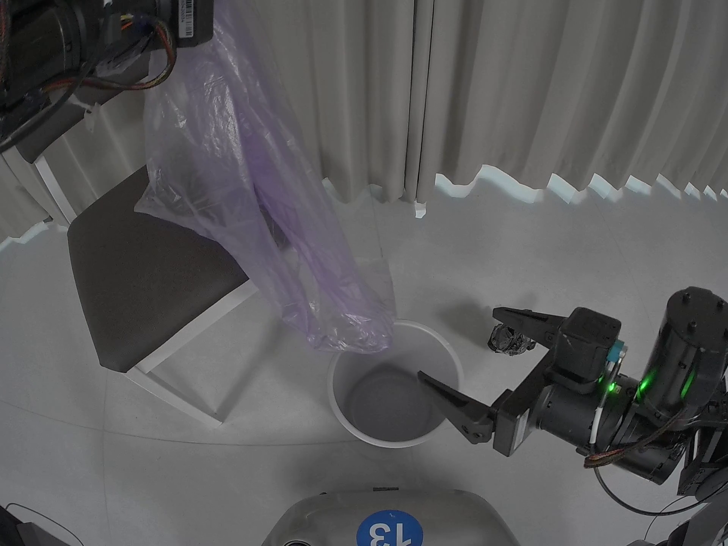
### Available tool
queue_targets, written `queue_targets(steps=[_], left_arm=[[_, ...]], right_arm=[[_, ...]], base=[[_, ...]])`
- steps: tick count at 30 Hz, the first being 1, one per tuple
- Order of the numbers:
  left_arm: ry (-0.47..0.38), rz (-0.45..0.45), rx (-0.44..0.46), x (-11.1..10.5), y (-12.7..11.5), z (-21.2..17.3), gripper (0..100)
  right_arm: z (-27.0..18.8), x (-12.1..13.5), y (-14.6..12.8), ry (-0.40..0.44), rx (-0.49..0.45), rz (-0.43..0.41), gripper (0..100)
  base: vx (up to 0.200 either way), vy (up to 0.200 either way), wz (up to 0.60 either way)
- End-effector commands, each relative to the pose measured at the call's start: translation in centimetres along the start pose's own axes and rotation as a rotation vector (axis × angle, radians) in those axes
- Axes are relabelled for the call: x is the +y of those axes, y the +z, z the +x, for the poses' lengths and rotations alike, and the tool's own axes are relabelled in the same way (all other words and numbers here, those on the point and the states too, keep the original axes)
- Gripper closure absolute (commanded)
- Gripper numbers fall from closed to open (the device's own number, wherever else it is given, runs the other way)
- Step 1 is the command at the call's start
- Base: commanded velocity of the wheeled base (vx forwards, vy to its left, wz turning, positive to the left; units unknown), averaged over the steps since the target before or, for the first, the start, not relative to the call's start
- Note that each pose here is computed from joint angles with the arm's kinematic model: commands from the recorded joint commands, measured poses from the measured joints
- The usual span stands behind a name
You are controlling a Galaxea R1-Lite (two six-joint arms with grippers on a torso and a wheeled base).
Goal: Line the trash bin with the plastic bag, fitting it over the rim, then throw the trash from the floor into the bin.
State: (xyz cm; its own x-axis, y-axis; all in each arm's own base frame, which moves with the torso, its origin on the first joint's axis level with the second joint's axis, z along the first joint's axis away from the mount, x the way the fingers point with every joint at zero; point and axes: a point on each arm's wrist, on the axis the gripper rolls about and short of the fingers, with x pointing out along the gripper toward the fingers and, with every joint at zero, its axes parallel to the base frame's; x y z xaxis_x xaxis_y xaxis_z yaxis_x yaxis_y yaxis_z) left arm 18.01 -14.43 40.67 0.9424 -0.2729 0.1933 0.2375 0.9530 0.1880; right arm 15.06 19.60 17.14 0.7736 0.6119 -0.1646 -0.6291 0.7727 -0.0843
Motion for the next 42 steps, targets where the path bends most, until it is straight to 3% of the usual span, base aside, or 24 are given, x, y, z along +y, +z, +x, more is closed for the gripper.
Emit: queue_targets(steps=[1, 16, 42], left_arm=[[-0.007, -0.009, -0.016, 0.0, 0.5, -0.3, 100], [-0.033, -0.037, -0.049, 0.0, 1.5, -1.5, 100], [-0.080, -0.052, -0.074, -0.5, 2.1, -2.4, 100]], right_arm=[[0.6, 0.2, -0.6, 0.001, 0.024, -0.011, 0], [3.1, 0.0, -1.6, -0.015, 0.074, -0.089, 0], [7.1, 0.3, 0.9, -0.028, -0.022, -0.071, 0]], base=[[0.000, 0.000, 0.00], [0.000, 0.000, 0.00], [0.000, 0.000, 0.00]])
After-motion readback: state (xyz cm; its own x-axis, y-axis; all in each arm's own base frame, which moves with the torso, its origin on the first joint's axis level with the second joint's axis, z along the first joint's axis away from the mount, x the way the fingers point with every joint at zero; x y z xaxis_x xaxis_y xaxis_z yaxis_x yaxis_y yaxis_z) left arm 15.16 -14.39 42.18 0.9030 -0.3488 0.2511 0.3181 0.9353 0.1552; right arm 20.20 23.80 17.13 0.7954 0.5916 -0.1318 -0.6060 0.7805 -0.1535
